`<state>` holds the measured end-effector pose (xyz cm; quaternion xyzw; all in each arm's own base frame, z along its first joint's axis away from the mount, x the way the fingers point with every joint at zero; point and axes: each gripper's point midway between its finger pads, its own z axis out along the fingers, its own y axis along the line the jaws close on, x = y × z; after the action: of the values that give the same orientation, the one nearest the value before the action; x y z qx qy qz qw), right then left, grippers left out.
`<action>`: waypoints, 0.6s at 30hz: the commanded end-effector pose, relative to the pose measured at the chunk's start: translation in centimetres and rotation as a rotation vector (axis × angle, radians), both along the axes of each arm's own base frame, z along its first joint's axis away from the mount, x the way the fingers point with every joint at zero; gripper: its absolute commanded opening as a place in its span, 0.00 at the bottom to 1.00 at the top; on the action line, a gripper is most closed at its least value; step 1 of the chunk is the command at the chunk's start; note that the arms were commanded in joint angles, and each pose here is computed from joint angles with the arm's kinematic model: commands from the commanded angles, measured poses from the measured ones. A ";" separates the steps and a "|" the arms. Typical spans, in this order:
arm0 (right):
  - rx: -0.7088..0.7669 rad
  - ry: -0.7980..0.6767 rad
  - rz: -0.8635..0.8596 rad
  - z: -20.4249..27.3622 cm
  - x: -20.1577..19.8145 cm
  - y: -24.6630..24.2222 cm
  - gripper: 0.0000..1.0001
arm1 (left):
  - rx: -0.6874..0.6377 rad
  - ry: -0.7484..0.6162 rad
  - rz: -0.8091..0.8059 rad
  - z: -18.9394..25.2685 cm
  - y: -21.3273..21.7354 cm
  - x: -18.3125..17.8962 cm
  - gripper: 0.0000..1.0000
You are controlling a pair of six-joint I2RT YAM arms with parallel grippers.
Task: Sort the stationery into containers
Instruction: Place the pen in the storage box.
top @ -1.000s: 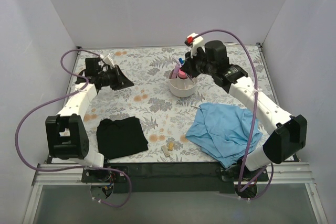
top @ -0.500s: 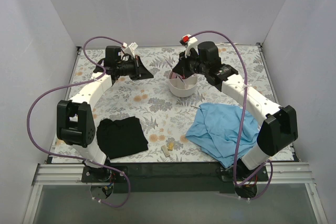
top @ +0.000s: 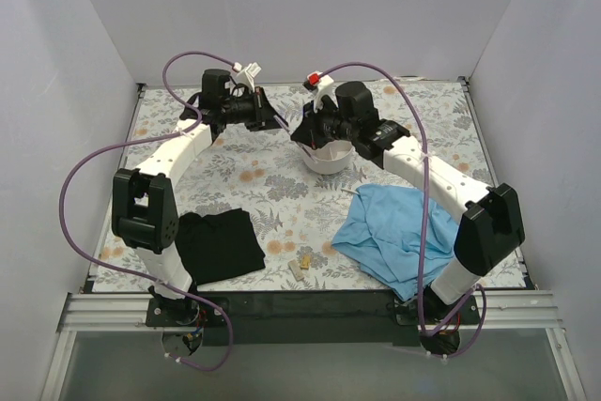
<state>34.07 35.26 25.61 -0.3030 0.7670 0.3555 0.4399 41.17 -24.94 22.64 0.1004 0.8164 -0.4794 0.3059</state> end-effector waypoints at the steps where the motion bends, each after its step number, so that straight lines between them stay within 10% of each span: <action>1: 0.005 -0.024 -0.017 -0.4 1.0 0.4 0.01 | -0.034 -0.067 -0.025 2.8 -1.3 0.2 0.00; 18: -0.023 -0.034 0.009 -1.9 2.3 2.3 0.01 | -0.033 -0.061 -0.028 3.0 -1.4 -1.0 0.00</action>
<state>35.64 36.22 21.70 -0.3088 0.7825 0.3385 0.4217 41.21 -25.86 22.73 0.0978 0.8168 -0.4798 0.3051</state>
